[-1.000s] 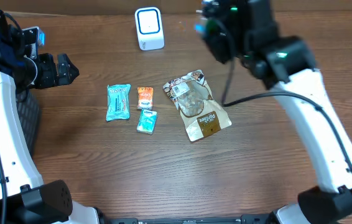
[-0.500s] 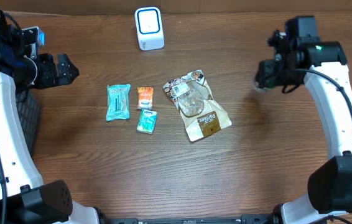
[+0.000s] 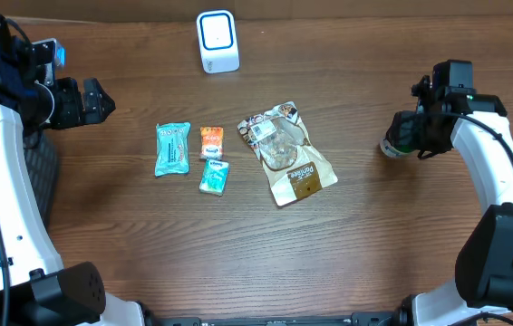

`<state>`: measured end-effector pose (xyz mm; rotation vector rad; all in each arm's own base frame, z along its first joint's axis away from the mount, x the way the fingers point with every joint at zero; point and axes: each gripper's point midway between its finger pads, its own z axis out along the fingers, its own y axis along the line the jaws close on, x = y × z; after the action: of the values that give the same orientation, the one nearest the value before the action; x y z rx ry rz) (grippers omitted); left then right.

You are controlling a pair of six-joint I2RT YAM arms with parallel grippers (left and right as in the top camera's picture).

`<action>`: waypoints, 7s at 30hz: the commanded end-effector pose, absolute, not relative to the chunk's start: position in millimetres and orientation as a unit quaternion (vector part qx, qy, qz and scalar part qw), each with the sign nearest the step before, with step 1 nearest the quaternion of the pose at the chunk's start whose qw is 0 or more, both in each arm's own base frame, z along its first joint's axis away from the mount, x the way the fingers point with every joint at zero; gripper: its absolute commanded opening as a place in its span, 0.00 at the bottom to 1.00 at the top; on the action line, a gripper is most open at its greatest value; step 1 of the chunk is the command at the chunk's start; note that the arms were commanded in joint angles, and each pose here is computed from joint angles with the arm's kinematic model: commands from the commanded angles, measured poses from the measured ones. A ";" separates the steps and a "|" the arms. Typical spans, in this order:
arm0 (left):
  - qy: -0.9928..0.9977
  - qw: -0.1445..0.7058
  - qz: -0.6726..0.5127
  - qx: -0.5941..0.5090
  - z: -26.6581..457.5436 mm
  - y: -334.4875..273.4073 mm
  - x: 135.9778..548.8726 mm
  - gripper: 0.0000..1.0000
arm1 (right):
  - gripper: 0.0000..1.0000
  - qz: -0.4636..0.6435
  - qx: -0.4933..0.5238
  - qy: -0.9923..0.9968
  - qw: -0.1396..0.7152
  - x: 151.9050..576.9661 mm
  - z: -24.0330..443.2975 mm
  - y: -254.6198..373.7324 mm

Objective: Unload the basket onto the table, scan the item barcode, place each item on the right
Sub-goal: 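Move the jar to the right side of the table and release it, then move the right gripper to the blue Kleenex pack and grasp it, then lift the blue Kleenex pack and carry it toward the scanner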

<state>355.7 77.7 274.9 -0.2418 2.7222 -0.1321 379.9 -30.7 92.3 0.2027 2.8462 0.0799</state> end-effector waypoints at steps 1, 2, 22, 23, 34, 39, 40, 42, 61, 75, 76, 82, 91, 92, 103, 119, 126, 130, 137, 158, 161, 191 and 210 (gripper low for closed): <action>0.973 0.211 -0.049 -0.074 280.6 75.5 357.2 1.00 | 0.23 0.018 0.077 0.985 0.150 381.4 95.3 -36.1; 0.973 0.211 -0.049 -0.074 280.6 75.5 357.2 0.99 | 0.23 0.011 0.083 0.985 0.149 380.3 94.4 -41.6; 0.973 0.212 -0.049 -0.074 280.7 75.4 357.3 1.00 | 0.28 0.014 0.103 0.986 0.131 369.6 64.8 -54.1; 0.973 0.211 -0.049 -0.074 280.6 75.5 357.2 1.00 | 0.28 0.014 0.103 0.986 0.129 369.5 63.3 -54.1; 0.973 0.212 -0.049 -0.074 280.7 75.4 357.3 1.00 | 1.00 0.022 0.102 0.986 0.129 377.0 54.7 -52.7; 0.973 0.211 -0.049 -0.074 280.7 75.3 357.3 1.00 | 1.00 0.067 0.097 0.983 0.143 394.7 99.5 -39.5; 0.973 0.212 -0.049 -0.074 280.7 75.3 357.3 1.00 | 1.00 0.072 0.111 0.981 0.142 396.2 111.3 -39.0; 0.973 0.212 -0.049 -0.074 280.7 75.4 357.3 1.00 | 1.00 0.082 0.149 0.976 0.138 397.3 138.9 -36.4; 0.973 0.211 -0.049 -0.074 280.6 75.4 357.2 1.00 | 0.80 0.273 0.044 0.954 0.117 389.7 176.2 214.9; 0.973 0.211 -0.049 -0.074 280.7 75.5 357.2 1.00 | 0.51 0.203 0.001 0.979 0.019 306.5 63.3 349.8; 0.973 0.211 -0.049 -0.074 280.6 75.4 357.2 0.99 | 0.50 0.198 0.007 0.980 0.011 302.4 56.2 352.6; 0.973 0.211 -0.049 -0.074 280.6 75.4 357.2 1.00 | 0.45 0.174 0.032 0.984 -0.007 292.6 22.7 358.2; 0.973 0.211 -0.049 -0.074 280.7 75.5 357.2 1.00 | 0.20 0.171 0.028 0.985 0.006 300.7 7.3 361.3; 0.973 0.212 -0.049 -0.074 280.7 75.4 357.3 1.00 | 0.12 0.169 0.017 0.985 0.006 299.7 7.0 360.5; 0.973 0.211 -0.049 -0.074 280.7 75.3 357.3 1.00 | 0.04 0.213 -0.388 0.896 -0.043 275.2 49.4 335.4; 0.973 0.211 -0.049 -0.074 280.7 75.5 357.2 0.99 | 0.56 0.176 -0.280 0.944 -0.006 320.4 45.8 313.1; 0.973 0.212 -0.049 -0.074 280.7 75.4 357.3 0.99 | 0.50 0.205 -0.267 0.941 -0.015 319.4 39.3 313.2; 0.973 0.211 -0.049 -0.074 280.6 75.5 357.2 1.00 | 0.45 0.242 -0.259 0.934 -0.048 302.4 36.9 318.9; 0.973 0.211 -0.049 -0.074 280.7 75.3 357.3 1.00 | 0.43 0.251 -0.256 0.932 -0.063 293.8 32.2 318.4; 0.973 0.211 -0.049 -0.074 280.7 75.3 357.3 0.99 | 0.04 0.266 -0.183 0.942 -0.096 296.4 8.6 312.4; 0.973 0.211 -0.049 -0.074 280.6 75.3 357.2 1.00 | 0.04 0.299 -0.189 0.931 -0.095 294.7 29.4 318.0; 0.973 0.211 -0.049 -0.074 280.7 75.3 357.3 1.00 | 0.04 0.712 -0.120 0.691 -0.028 343.9 278.4 246.5; 0.973 0.211 -0.049 -0.074 280.7 75.3 357.3 1.00 | 0.04 0.539 -0.066 0.839 0.030 374.4 203.8 245.6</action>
<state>355.8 77.7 275.0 -0.2417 2.7218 -0.1320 360.5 241.5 253.0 -0.3099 2.3391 2.0586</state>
